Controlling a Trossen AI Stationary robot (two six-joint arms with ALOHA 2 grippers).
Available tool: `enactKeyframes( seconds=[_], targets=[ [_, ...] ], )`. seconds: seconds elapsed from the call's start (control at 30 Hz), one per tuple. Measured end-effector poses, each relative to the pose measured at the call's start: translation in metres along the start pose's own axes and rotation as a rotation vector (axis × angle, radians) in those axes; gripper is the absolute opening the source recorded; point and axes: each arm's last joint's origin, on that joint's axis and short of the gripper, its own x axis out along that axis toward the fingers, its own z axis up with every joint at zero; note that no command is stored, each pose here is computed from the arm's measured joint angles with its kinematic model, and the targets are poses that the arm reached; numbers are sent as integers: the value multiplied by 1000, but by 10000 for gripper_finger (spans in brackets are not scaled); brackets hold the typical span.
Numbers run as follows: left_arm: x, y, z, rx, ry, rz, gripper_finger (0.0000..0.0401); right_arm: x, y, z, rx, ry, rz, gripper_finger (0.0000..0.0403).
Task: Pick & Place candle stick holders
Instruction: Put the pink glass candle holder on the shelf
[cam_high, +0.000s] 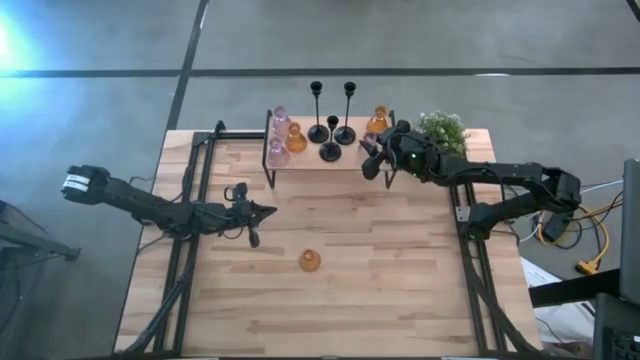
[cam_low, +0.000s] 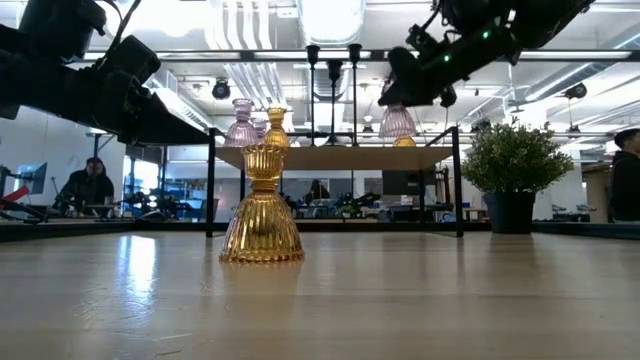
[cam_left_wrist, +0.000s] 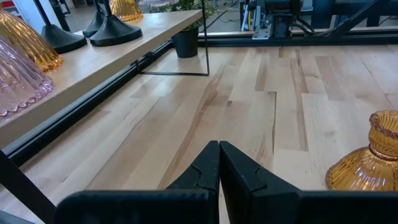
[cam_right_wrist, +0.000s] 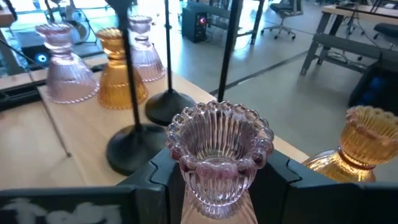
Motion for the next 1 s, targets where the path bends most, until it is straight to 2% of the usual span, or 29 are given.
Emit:
enactKeyframes(
  seconds=[0.37,1.0],
  targets=[
    [0,0,0,0,0,0,14,13,-11,-27,18,-36,-55,123],
    [0,0,0,0,0,0,14,26,-24,-33,81,-64,-104,123]
  ],
)
